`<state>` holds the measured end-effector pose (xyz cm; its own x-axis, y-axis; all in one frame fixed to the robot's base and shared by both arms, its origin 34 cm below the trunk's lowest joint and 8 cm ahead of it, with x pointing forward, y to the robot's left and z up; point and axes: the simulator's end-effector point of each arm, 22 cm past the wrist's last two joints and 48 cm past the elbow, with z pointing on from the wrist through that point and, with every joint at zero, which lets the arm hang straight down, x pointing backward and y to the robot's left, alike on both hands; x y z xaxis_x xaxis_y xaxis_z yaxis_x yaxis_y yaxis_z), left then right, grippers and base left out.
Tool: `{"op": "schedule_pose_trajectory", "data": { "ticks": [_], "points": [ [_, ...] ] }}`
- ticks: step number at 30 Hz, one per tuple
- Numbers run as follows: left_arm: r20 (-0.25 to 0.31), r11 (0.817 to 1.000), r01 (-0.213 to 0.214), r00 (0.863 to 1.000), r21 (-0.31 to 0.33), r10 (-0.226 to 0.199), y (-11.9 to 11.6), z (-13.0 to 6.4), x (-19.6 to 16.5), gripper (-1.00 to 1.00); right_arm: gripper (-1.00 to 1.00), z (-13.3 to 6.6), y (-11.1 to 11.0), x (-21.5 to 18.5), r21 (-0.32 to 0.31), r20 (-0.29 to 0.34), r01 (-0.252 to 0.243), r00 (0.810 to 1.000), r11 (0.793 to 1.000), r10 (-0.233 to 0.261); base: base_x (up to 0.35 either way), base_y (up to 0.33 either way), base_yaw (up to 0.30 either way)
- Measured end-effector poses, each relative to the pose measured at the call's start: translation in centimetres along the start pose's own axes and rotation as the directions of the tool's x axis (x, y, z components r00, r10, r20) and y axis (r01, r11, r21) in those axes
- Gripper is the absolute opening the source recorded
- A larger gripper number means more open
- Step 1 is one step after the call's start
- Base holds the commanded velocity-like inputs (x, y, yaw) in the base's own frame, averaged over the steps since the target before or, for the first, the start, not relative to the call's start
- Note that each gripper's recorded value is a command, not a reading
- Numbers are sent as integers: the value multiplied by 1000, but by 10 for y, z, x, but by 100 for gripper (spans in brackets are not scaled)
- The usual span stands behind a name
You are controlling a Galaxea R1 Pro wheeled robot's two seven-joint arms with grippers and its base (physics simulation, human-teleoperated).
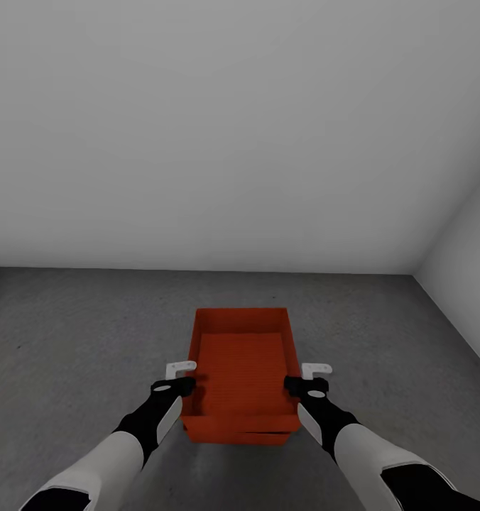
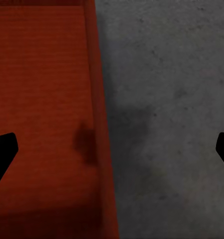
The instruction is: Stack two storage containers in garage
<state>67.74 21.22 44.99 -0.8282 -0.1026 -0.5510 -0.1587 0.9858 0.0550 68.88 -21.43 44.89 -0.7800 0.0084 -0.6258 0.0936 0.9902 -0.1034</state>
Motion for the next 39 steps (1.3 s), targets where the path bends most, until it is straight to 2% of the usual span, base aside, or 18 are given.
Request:
{"op": "schedule_pose_trajectory", "data": {
  "ticks": [7, 39],
  "points": [
    [-3, 1000, -1, 1000, -1, 1, 0, 0, 1, 100, 100, 0, -1, 0, 4, 0, 0, 1000, 1000, 0, 0, 0, 0],
    [-5, 1000, -2, 1000, -2, 2, 4, -46, -37, 100, 100, -42, -9, -43, 10, 0, 1, 1000, 1000, -1, 0, 0, 0]
  ]
}}
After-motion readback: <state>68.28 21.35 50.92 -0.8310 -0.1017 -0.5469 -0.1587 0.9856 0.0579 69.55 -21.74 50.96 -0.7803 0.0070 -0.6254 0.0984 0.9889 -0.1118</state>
